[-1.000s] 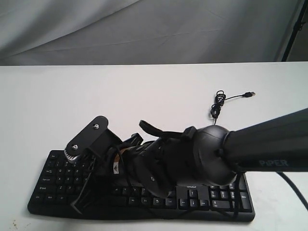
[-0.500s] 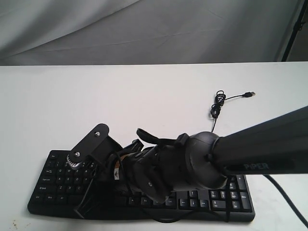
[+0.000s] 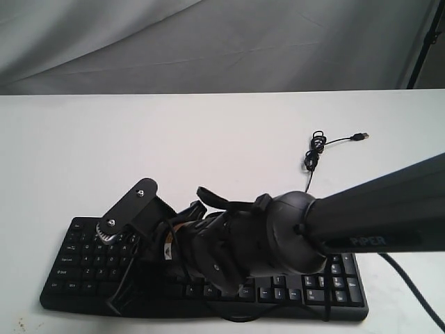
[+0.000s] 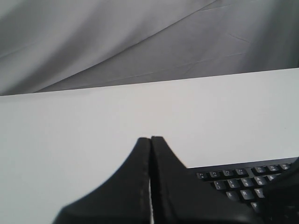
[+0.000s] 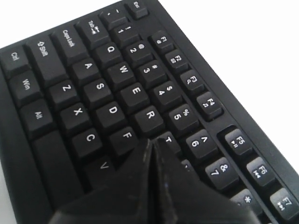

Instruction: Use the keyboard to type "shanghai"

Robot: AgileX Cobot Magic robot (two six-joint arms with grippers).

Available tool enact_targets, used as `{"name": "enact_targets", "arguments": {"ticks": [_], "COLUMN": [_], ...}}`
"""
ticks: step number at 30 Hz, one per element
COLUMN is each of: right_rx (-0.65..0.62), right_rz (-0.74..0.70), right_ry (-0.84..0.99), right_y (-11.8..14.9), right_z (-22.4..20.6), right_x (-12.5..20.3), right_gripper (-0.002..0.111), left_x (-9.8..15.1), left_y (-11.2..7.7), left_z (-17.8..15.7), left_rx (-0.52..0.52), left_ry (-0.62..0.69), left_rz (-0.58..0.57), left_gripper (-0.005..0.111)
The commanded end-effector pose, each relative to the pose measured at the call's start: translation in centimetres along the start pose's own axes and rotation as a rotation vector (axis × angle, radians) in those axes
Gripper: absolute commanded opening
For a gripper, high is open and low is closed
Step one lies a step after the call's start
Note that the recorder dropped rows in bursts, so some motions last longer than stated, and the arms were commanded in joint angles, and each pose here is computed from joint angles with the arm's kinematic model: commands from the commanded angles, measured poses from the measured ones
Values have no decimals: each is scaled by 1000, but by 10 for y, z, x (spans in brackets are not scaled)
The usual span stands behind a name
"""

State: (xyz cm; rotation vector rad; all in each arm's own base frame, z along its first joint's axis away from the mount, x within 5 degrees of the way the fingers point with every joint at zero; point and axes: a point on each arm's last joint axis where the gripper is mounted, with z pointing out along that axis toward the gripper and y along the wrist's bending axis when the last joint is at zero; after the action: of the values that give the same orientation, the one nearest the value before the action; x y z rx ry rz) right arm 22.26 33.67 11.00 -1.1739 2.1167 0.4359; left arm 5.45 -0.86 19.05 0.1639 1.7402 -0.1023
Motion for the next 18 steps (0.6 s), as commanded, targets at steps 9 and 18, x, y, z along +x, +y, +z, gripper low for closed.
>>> {"name": "enact_targets", "arguments": {"ticks": [9,18], "right_rx": [4,4], "right_rz": [-4,-2], "right_ry": [-4,-8], "right_y": [-1,-1], "right_z": [4,3], "right_x": [1,0], "right_gripper": [0,0], "left_x": [1,1], "left_y": [0,0], "left_z": [0,0], "left_rx": [3,3], "left_ry": [-2,-2], "left_rz": [-1,-1], "left_gripper": [0,0]}}
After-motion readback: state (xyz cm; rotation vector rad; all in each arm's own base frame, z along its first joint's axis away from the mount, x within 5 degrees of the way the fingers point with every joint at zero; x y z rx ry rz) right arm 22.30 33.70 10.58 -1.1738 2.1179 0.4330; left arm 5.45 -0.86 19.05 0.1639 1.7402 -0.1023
